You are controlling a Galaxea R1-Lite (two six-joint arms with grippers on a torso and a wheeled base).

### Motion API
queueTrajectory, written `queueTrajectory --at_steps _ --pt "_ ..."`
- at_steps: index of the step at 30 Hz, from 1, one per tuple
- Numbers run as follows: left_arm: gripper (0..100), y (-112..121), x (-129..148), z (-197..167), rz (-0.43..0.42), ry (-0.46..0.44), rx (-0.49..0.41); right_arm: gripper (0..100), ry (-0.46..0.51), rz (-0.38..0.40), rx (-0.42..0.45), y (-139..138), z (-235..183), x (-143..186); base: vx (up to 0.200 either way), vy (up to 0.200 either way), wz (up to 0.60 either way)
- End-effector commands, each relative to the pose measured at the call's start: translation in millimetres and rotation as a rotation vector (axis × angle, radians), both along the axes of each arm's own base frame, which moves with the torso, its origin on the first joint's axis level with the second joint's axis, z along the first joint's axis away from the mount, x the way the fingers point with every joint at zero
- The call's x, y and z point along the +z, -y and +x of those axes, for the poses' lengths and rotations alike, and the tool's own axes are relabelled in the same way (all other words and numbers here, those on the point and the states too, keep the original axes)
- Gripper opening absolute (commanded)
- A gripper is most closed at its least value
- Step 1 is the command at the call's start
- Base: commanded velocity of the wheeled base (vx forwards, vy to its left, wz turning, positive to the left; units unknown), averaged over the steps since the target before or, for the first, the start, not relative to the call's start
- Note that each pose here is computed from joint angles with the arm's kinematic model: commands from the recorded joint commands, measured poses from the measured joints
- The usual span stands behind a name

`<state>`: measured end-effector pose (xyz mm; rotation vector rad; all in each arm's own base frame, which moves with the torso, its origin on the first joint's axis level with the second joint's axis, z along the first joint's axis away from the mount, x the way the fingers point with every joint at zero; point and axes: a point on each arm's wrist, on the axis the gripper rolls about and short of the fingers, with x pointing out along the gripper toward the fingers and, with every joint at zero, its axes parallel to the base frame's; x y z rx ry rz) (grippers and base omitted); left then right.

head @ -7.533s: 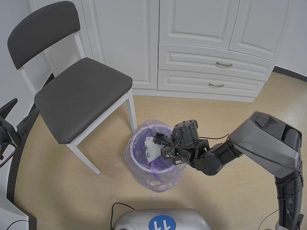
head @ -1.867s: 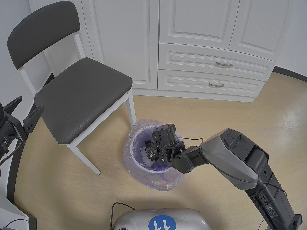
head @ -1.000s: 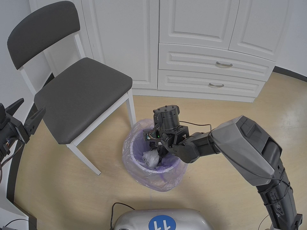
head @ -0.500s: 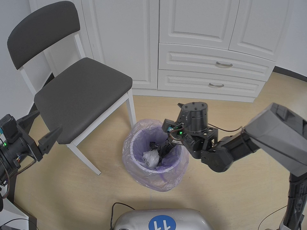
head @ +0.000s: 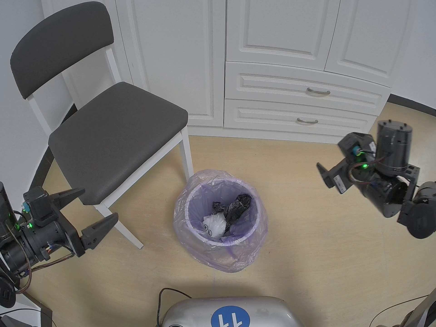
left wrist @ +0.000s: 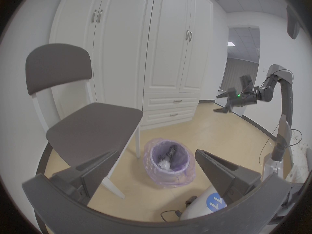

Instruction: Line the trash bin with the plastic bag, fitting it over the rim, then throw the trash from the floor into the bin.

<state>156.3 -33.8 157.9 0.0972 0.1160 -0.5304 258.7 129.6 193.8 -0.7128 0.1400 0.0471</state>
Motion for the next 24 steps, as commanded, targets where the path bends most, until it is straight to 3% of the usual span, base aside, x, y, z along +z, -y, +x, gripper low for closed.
queueTrajectory --at_steps 1,2,3,4,8,17,18,21,24 --pt "100 5.9 -36.4 14.2 0.031 -0.196 -0.017 100 -0.026 0.291 -0.138 46.2 -27.6 10.7 0.0 0.0 0.0" --pt "100 6.0 -36.9 14.6 0.033 -0.198 -0.017 100 -0.028 0.301 -0.137 46.0 -27.3 10.4 0.0 0.0 0.0" --pt "100 7.1 -43.4 20.4 0.036 -0.237 -0.016 100 -0.04 0.403 -0.132 45.1 -26.4 7.9 0.0 0.0 0.0" --pt "100 8.0 -47.0 25.1 0.03 -0.262 -0.013 100 -0.048 0.451 -0.13 44.8 -26.4 6.5 0.0 0.0 0.0" --pt "100 9.0 -49.7 30.6 0.003 -0.288 -0.004 100 -0.049 0.511 -0.128 44.2 -25.5 5.7 0.0 0.0 0.0" --pt "100 9.8 -54.2 36.8 -0.025 -0.267 0.004 100 -0.057 0.804 -0.134 47.5 -36.1 5.8 0.0 0.0 0.0" --pt "100 8.5 -48.7 36.3 -0.034 -0.23 0.011 100 -0.089 0.875 -0.147 50.8 -45.2 -3.0 0.0 0.0 0.0" --pt "100 5.6 -25.7 28.1 -0.09 -0.098 0.052 100 -0.175 0.973 -0.17 56.6 -61.8 -25.5 0.0 0.0 0.0" --pt "100 1.8 0.7 13.0 -0.173 0.034 0.099 100 -0.153 1.022 -0.17 62.3 -75.6 -34.2 0.0 0.0 0.0"
